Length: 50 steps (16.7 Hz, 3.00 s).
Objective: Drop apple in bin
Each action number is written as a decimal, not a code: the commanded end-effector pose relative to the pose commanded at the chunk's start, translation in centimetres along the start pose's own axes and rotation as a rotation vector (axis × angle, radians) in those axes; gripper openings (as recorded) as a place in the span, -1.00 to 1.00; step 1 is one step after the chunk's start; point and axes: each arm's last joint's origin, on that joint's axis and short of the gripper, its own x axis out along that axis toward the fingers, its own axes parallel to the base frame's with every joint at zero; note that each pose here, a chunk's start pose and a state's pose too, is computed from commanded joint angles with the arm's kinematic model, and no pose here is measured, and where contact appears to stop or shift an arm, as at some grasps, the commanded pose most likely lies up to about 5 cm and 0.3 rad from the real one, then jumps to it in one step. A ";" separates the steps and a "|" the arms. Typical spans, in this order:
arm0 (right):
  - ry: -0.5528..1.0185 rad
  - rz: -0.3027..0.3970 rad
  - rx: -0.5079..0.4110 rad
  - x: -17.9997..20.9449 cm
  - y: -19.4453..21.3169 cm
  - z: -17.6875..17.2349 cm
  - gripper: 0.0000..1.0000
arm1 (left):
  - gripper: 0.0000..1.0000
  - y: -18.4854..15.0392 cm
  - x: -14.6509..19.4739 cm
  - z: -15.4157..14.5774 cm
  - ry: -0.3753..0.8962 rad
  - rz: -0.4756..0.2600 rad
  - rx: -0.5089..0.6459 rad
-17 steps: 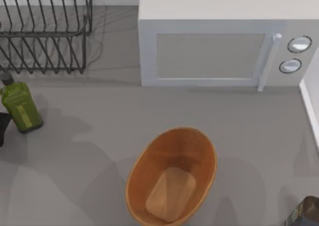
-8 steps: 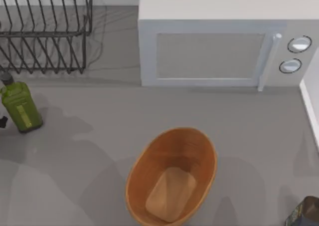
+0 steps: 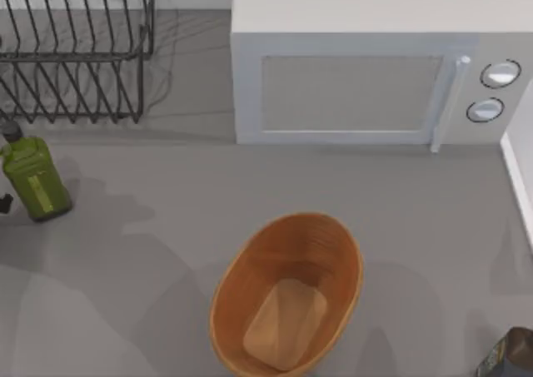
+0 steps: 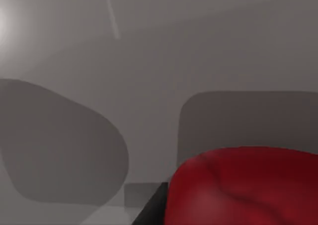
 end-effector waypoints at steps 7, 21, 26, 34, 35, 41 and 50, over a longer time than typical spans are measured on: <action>0.000 0.000 0.000 0.0 0.0 0.0 1.00 | -1.00 0.0 -0.7 -0.6 0.012 0.021 0.003; 0.000 0.000 0.000 0.0 0.0 0.0 1.00 | -1.00 1.6 -10.6 -1.1 0.032 0.001 -0.056; 0.000 0.000 0.000 0.0 0.0 0.0 1.00 | -1.00 0.1 -15.0 0.7 0.011 0.022 -0.011; 0.000 0.000 0.000 0.0 0.0 0.0 1.00 | -1.00 -0.4 -15.4 0.8 0.015 0.017 0.012; 0.000 0.000 0.000 0.0 0.0 0.0 1.00 | -1.00 -1.2 -15.5 0.9 0.021 0.008 0.043; 0.000 0.000 0.000 0.0 0.0 0.0 1.00 | -1.00 -11.1 -17.6 1.0 0.043 -0.033 0.452; 0.000 0.000 0.000 0.0 0.0 0.0 1.00 | -1.00 -29.7 -19.6 -2.4 -0.098 0.027 1.192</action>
